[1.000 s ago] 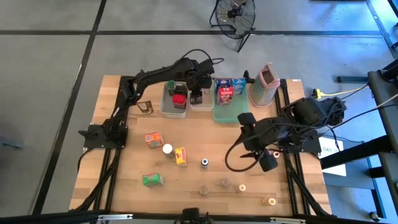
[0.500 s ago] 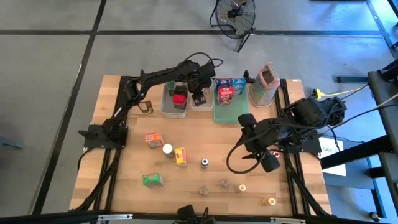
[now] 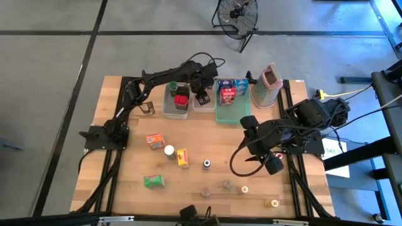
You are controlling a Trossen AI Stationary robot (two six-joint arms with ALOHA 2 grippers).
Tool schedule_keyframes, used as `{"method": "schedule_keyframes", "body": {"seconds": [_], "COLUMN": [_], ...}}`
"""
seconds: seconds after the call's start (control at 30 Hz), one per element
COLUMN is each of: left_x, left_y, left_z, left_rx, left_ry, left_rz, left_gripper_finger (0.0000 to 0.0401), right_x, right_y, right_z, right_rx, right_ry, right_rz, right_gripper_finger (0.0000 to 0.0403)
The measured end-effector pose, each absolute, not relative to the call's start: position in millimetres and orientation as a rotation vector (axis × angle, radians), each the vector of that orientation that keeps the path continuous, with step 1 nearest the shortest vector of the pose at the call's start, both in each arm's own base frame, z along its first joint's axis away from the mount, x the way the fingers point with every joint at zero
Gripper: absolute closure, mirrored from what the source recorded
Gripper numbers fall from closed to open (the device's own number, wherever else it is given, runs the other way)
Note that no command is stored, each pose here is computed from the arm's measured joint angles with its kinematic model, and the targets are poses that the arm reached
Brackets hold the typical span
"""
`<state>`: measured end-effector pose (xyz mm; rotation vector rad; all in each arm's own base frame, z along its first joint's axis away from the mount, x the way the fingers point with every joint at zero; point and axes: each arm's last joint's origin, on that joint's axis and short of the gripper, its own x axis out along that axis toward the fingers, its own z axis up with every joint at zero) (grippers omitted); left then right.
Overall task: Pick & Place Kitchen Items
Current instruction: Put the left red food coloring bottle into the transparent bin
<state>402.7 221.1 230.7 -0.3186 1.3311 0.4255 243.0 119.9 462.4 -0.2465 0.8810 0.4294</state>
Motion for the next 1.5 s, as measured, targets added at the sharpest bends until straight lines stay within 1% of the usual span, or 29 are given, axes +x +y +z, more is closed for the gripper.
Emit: {"method": "schedule_keyframes", "body": {"seconds": [0.13,0.57,0.8,1.07,1.5], "left_x": [405.5,407.3,407.4,406.4,406.0], "left_y": [221.4,225.8,226.3,226.7,227.7], "left_z": [226.8,210.3,210.4,209.0,209.0], "left_rx": [-0.338,-0.338,-0.296,-0.300,-0.287], "left_ry": [1.318,1.362,1.368,1.381,1.381], "left_rz": [0.391,0.395,0.381,0.376,0.367], "left_gripper_finger": [0.0260,0.0260,0.0259,0.0245,0.0244], "right_x": [243.0,243.1,243.3,243.3,243.7], "right_y": [119.9,119.9,119.7,119.6,119.7], "right_z": [462.4,462.3,462.4,462.4,462.7], "right_rx": [-0.246,-0.236,-0.239,-0.239,-0.225], "right_ry": [0.882,0.884,0.883,0.882,0.880], "right_rz": [0.429,0.424,0.417,0.416,0.407], "right_gripper_finger": [0.0179,0.0179,0.0179,0.0179,0.0179]}}
